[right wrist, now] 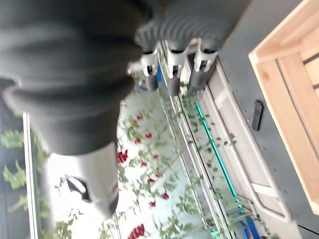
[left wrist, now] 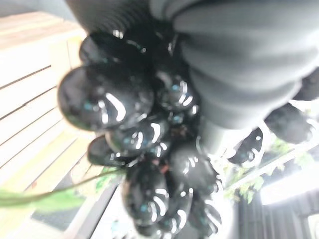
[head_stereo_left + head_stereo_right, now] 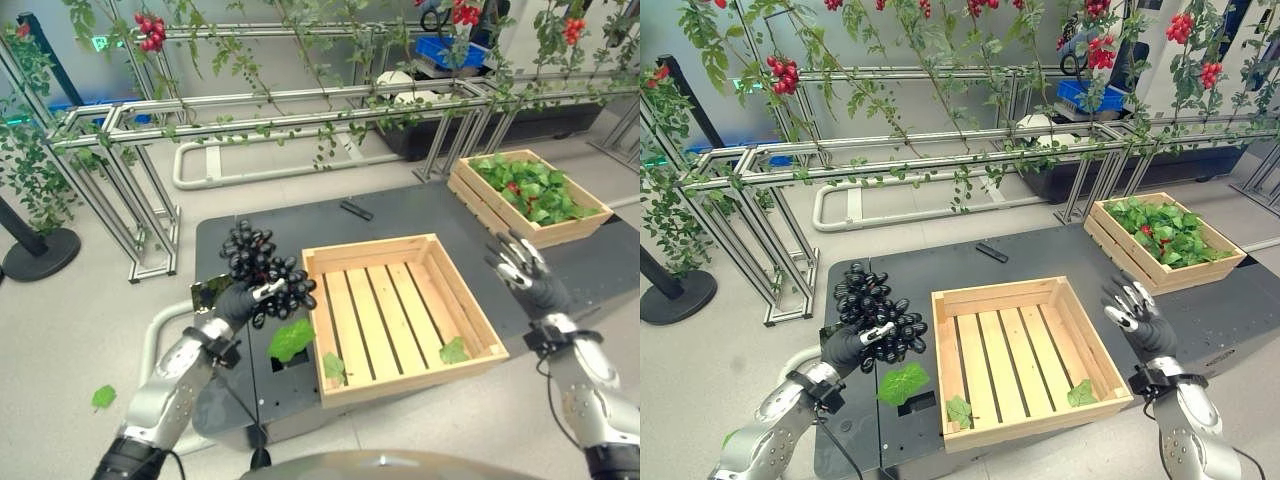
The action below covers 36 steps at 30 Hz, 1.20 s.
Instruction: Pick up the fruits from the basket on one side to the basket on the other side
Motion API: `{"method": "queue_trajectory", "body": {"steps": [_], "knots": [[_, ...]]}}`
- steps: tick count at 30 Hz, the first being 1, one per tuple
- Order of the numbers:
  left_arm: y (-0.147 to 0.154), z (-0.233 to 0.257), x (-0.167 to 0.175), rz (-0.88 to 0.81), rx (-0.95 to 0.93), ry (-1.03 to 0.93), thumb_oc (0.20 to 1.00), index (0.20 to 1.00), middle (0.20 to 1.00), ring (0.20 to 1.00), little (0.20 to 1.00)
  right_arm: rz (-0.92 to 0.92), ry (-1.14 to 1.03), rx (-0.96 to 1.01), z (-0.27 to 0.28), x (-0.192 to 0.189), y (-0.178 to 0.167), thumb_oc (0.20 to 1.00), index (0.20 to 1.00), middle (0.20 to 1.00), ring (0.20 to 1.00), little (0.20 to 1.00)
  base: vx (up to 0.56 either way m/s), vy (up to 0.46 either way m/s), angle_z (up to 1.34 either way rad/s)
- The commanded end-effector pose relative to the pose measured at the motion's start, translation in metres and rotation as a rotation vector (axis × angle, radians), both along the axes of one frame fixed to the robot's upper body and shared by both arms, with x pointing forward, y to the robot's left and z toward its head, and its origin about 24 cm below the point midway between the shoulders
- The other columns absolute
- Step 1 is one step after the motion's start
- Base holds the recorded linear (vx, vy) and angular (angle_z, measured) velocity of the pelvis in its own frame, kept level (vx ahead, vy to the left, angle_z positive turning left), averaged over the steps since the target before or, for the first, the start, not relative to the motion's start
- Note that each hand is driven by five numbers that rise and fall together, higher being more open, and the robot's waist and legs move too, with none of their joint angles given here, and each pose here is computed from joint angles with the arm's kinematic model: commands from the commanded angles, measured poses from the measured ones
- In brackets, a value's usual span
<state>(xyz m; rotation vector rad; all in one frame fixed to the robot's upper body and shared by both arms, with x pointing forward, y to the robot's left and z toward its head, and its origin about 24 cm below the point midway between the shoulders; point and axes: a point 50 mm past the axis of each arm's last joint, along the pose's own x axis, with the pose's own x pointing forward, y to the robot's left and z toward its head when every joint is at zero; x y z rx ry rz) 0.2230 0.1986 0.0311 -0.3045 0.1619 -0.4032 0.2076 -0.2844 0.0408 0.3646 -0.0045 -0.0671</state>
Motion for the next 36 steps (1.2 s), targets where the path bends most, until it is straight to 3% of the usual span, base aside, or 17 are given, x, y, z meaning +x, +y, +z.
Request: {"method": "queue_trajectory", "body": {"steps": [1, 8, 13, 19, 24, 36], "knots": [[0.014, 0.051, 0.011, 0.052, -0.070, -0.273, 0.200, 0.200, 0.200, 0.200, 0.200, -0.035, -0.148, -0.080, 0.029, 0.012, -0.007, 1.000, 1.000, 1.000, 1.000, 1.000, 0.00, 0.000, 0.00], [0.028, 0.067, 0.004, 0.167, -0.081, -0.379, 0.200, 0.200, 0.200, 0.200, 0.200, 0.052, -0.239, -0.095, 0.050, 0.033, 0.012, 1.000, 1.000, 1.000, 1.000, 1.000, -0.16, -0.105, -0.08], [0.028, 0.085, 0.007, 0.208, -0.083, -0.481, 0.200, 0.200, 0.200, 0.200, 0.200, -0.030, -0.346, -0.088, 0.069, 0.032, 0.008, 1.000, 1.000, 1.000, 1.000, 1.000, -0.30, -0.131, 0.43], [0.040, 0.074, -0.006, 0.298, -0.096, -0.462, 0.200, 0.200, 0.200, 0.200, 0.200, -0.047, -0.343, -0.039, 0.059, 0.026, 0.013, 1.000, 1.000, 1.000, 1.000, 1.000, -0.21, -0.054, 0.74], [0.051, 0.082, -0.009, 0.403, -0.062, -0.512, 0.200, 0.200, 0.200, 0.200, 0.200, -0.078, -0.346, -0.025, 0.059, 0.025, 0.011, 1.000, 1.000, 1.000, 1.000, 1.000, -0.25, 0.227, 0.71], [0.060, 0.088, -0.005, 0.462, 0.084, -0.532, 0.200, 0.200, 0.200, 0.200, 0.200, -0.134, -0.246, 0.007, 0.033, 0.016, 0.021, 1.000, 1.000, 1.000, 1.000, 1.000, -0.30, 0.264, 0.14]]}}
